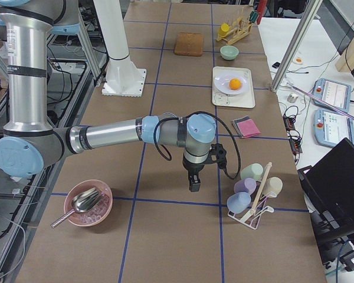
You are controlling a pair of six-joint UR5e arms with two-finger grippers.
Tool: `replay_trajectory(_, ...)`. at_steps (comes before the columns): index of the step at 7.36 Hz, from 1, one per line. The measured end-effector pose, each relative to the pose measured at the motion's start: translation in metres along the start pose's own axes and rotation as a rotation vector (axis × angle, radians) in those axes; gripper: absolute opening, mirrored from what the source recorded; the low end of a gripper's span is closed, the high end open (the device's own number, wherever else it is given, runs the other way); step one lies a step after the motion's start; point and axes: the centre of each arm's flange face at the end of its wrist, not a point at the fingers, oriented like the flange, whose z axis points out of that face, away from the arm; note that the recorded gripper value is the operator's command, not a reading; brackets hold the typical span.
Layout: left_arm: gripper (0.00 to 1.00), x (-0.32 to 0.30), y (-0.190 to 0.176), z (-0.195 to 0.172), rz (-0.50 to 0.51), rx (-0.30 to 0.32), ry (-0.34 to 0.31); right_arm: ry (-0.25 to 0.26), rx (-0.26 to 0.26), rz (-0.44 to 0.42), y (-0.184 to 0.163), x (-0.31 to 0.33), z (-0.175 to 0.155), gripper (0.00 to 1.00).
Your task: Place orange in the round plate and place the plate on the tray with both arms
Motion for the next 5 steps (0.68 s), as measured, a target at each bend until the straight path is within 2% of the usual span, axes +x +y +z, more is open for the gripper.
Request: replay_trajectory(5, 1.0, 0.0016, 0.0002, -0.0012, 0.004, 0.002, 0.0, 0.0, -0.003, 0.004, -0.0001, -0.001, 0.0016, 1.0)
